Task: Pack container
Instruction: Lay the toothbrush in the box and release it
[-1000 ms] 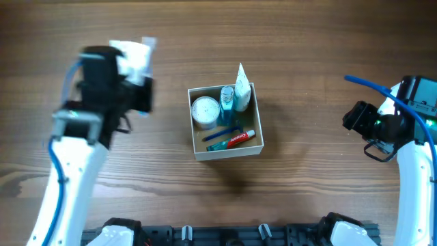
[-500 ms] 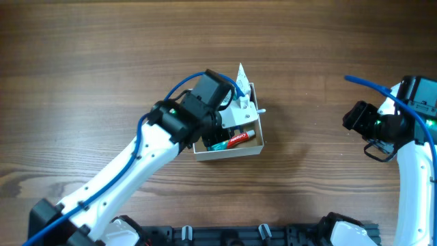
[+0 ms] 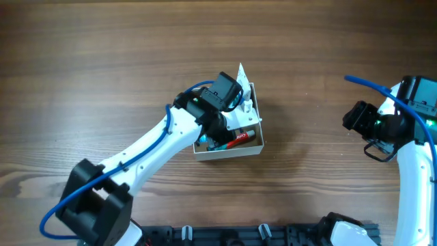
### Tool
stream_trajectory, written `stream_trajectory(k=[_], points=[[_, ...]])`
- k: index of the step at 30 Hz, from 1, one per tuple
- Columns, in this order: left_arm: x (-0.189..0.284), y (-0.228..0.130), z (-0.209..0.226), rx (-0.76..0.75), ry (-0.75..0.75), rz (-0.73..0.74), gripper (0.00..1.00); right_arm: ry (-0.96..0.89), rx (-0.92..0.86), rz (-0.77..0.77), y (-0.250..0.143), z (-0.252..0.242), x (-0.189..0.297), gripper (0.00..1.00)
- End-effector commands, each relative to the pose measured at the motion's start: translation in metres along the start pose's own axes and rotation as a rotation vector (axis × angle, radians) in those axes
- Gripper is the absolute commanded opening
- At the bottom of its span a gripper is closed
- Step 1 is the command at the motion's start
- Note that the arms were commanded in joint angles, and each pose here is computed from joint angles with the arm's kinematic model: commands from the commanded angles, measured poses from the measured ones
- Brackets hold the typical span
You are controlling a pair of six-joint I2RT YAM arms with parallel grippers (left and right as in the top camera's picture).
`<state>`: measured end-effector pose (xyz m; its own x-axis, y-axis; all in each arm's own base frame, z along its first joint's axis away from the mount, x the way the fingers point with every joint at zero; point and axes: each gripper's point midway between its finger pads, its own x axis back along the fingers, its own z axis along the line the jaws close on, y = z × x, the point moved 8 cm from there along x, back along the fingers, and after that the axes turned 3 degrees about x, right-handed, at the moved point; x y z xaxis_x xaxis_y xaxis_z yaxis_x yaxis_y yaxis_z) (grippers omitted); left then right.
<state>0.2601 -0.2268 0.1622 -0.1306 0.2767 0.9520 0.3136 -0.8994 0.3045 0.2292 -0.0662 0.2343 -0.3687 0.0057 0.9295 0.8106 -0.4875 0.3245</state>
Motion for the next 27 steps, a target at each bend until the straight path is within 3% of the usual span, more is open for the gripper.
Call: stream_trajectory(k=[1,6,7,9,10,11,12,15,18,23,27], points=[[-0.014,0.0,0.0,0.016,-0.038,0.026,0.04,0.011,0.014,0.001,0.0,0.0,0.0,0.78],[-0.016,-0.001,0.0,0.017,-0.04,0.031,0.06,0.011,0.014,0.001,0.0,0.0,0.0,0.78],[-0.016,-0.001,0.0,0.017,-0.04,0.031,0.21,0.011,0.014,0.001,0.0,0.0,0.0,0.78],[-0.016,-0.001,-0.001,0.018,-0.042,0.034,0.34,0.011,0.017,0.001,0.0,0.0,0.0,0.78],[-0.016,-0.002,-0.001,0.018,-0.04,0.039,0.6,0.011,0.017,0.001,0.0,0.0,0.0,0.77],[-0.015,-0.003,-0.001,0.018,-0.036,0.047,0.66,0.011,0.017,0.002,0.0,0.0,0.0,0.78],[-0.012,-0.005,0.0,0.019,-0.024,0.057,0.83,0.011,0.017,0.001,0.0,0.0,0.0,0.78],[0.011,-0.007,0.0,0.078,0.036,0.045,0.88,0.011,0.017,0.001,0.0,0.0,0.0,0.77],[0.046,-0.012,-0.001,0.158,0.131,0.007,1.0,0.015,0.021,0.001,0.0,0.001,0.0,0.77],[0.114,-0.024,0.001,0.239,0.307,-0.14,1.0,0.03,0.068,-0.031,0.006,0.006,0.004,0.76],[0.149,-0.056,0.036,0.656,0.402,-0.268,1.0,0.057,0.285,-0.14,0.021,0.046,0.033,0.78]])
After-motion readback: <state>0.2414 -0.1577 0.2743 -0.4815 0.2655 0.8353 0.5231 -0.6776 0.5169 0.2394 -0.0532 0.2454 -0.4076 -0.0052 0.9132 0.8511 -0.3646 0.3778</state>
